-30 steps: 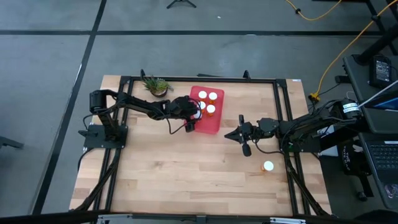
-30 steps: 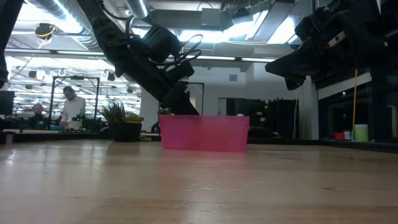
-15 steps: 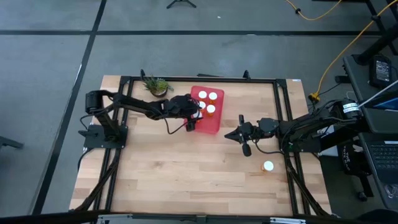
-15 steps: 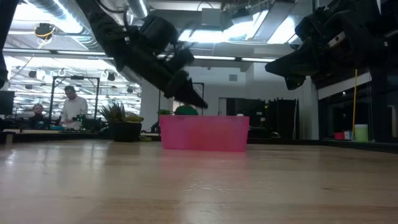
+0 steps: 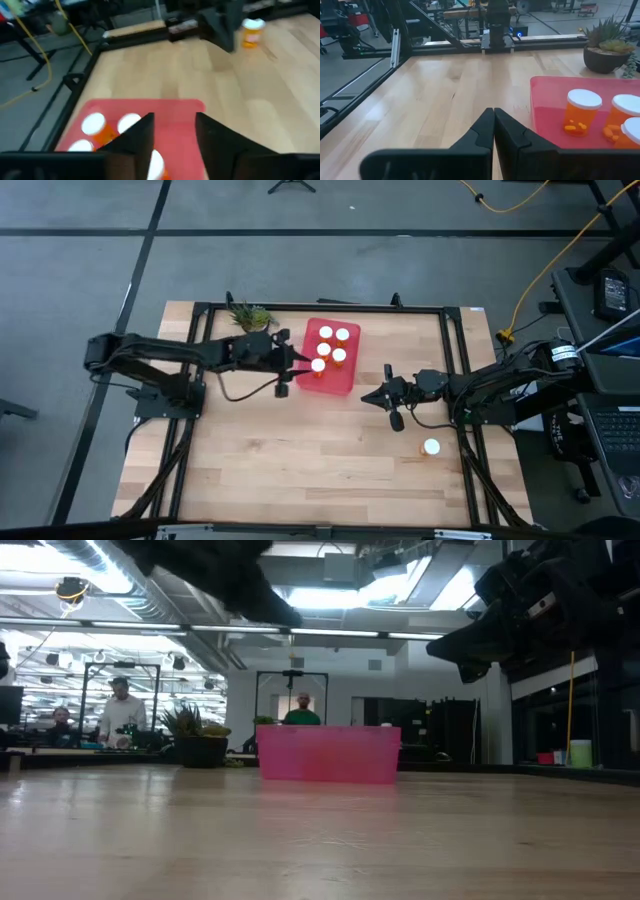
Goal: Pick and place pill bottles into a basket
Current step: Put the orange pill bottle into the red bin
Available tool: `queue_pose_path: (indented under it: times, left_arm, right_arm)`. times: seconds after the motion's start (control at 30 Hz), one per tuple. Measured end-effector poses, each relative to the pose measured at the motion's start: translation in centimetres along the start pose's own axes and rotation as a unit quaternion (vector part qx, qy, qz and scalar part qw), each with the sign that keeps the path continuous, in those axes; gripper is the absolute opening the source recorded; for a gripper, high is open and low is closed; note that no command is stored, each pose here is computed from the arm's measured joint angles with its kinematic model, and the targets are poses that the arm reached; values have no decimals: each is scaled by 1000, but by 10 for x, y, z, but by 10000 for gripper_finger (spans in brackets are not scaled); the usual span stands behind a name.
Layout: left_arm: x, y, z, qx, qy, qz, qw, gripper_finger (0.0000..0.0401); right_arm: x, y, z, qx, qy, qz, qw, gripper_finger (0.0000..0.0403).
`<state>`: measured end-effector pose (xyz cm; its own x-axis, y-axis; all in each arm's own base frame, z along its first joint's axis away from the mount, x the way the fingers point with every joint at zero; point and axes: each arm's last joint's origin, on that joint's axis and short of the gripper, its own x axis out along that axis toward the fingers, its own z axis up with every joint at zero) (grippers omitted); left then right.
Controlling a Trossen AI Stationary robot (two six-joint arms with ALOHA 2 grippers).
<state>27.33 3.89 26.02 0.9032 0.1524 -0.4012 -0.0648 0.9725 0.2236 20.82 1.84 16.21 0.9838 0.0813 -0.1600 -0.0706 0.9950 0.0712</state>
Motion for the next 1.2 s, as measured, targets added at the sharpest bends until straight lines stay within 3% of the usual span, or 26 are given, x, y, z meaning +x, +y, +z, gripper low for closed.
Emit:
queue_pose_path:
  times: [0.13, 0.23, 0.3, 0.63, 0.77, 1.2]
  left_arm:
    - [-19, -9, 3, 8, 3, -20, 1000, 75]
    - [-29, -16, -6, 7, 2, -28, 1000, 22]
    - [-34, -20, -16, -1, 4, -32, 999, 7]
    - [-70, -28, -51, -28, -39, -24, 999, 2]
    - [-77, -30, -63, -31, -60, -21, 997, 2]
    - [-79, -33, -83, -39, -102, -15, 994, 1]
  right_arm:
    - [0, 0, 0, -1, -2, 0, 1000, 16]
    - [0, 0, 1, -1, -3, 0, 1000, 16]
    - [0, 0, 1, 0, -5, 1, 1000, 16]
    - [7, 2, 14, -1, -8, 6, 1000, 16]
    - [7, 2, 20, 5, 39, 2, 999, 16]
    - [-12, 36, 78, 35, 120, 52, 991, 4]
